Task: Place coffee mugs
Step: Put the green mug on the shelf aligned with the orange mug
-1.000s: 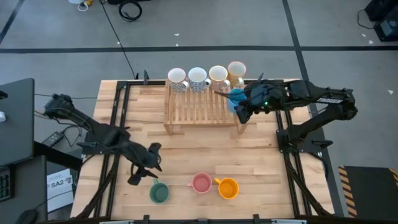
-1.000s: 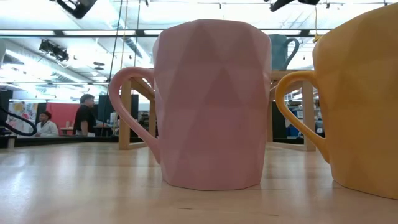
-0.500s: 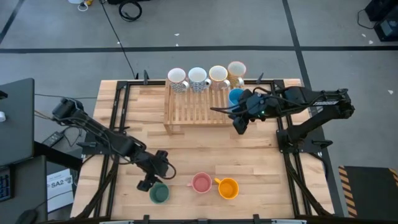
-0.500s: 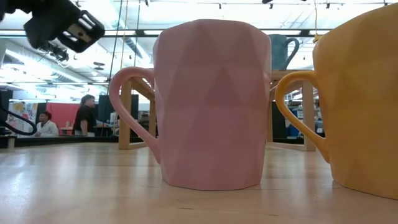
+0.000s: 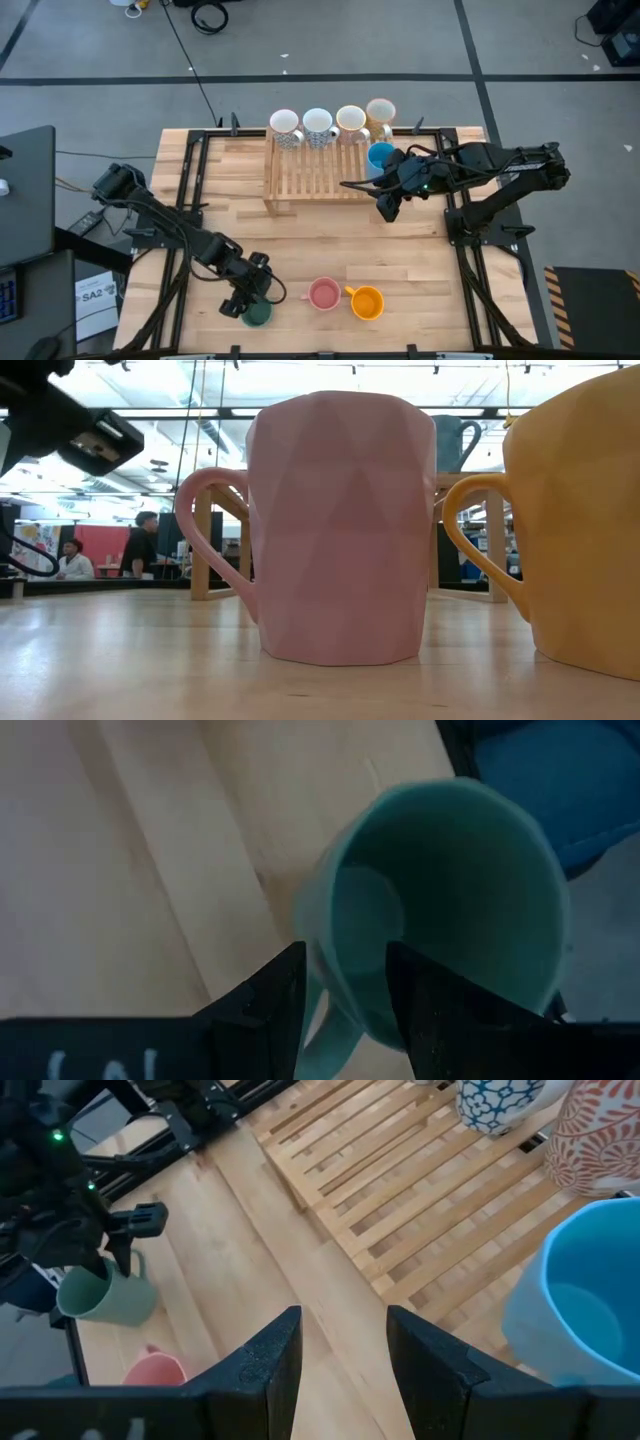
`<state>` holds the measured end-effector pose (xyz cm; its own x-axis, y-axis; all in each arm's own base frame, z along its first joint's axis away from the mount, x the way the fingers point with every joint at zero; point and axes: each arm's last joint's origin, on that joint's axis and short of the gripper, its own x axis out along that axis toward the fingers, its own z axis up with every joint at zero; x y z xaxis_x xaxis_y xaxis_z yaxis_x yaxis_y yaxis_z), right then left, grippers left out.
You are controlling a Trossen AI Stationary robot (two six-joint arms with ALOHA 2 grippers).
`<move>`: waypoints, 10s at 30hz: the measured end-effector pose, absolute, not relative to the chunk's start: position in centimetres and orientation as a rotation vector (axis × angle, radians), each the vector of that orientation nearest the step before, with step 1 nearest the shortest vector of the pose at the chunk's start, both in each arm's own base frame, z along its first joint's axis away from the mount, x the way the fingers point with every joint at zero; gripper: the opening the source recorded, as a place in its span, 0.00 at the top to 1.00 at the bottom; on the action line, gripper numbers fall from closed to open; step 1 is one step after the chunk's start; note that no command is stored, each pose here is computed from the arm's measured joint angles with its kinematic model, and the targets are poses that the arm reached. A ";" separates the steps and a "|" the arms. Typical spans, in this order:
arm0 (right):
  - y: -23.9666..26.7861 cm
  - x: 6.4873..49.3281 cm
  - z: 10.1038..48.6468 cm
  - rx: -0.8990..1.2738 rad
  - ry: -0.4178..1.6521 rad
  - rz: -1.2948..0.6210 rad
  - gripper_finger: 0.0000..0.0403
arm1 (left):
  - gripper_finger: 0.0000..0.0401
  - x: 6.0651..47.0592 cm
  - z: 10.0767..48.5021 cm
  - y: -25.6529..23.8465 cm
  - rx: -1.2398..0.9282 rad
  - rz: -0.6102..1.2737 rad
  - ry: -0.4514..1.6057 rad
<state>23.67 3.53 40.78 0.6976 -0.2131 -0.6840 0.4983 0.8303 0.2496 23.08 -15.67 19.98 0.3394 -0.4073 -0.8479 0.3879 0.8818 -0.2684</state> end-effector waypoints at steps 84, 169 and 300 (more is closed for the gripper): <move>8.5 39.1 32.9 0.297 0.592 0.415 0.62 | 0.93 27.5 32.4 -15.9 1.140 -0.561 0.500; 9.4 39.4 31.7 0.334 0.658 0.410 0.85 | 0.87 28.3 33.0 -15.3 0.982 -0.401 0.491; 4.6 29.7 36.6 -0.148 -0.051 -0.647 0.85 | 0.65 27.9 33.2 -13.3 1.027 0.324 0.646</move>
